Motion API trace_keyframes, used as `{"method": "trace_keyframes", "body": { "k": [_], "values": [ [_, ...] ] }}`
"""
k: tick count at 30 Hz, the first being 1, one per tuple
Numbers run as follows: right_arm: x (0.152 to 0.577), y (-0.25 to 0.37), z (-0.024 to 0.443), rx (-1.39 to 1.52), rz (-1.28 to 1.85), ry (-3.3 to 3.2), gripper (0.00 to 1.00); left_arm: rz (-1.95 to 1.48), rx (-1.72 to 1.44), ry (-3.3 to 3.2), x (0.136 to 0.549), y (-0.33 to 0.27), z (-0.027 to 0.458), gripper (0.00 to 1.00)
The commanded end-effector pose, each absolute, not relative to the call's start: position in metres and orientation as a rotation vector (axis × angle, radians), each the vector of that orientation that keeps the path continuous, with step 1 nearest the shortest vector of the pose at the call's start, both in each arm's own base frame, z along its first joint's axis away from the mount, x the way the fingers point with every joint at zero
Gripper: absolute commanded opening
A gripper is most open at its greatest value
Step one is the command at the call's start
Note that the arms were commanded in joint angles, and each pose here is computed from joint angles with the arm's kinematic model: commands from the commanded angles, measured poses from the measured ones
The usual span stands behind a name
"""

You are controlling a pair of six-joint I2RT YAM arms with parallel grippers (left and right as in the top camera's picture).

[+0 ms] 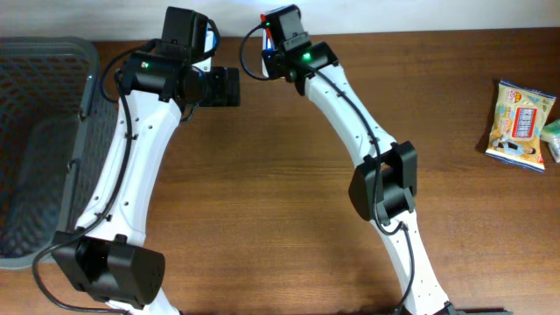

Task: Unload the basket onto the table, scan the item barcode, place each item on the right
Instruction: 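Hold the red bag up to the scanner with the right gripper, then carry the red bag to the right edge and release it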

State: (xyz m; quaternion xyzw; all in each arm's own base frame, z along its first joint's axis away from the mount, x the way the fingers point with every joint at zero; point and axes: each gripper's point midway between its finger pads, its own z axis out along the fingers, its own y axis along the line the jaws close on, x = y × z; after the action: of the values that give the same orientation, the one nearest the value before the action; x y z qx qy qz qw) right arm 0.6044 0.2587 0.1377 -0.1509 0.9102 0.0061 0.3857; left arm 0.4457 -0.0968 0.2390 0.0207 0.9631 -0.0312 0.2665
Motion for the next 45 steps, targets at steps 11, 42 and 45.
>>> {"method": "trace_keyframes", "body": {
  "k": [11,42,45],
  "values": [
    [0.617,0.154,0.226,-0.037,-0.209,2.221,0.04,-0.09,0.058,2.598,0.446,-0.095,0.24,0.99],
    [0.377,0.027,0.325,0.244,0.147,2.701,0.99,-0.09,0.058,2.598,0.446,-0.095,0.24,0.99],
    [0.347,0.083,0.349,0.011,0.18,2.651,0.98,-0.09,0.058,2.598,0.446,-0.095,0.24,0.99]
  ]
}}
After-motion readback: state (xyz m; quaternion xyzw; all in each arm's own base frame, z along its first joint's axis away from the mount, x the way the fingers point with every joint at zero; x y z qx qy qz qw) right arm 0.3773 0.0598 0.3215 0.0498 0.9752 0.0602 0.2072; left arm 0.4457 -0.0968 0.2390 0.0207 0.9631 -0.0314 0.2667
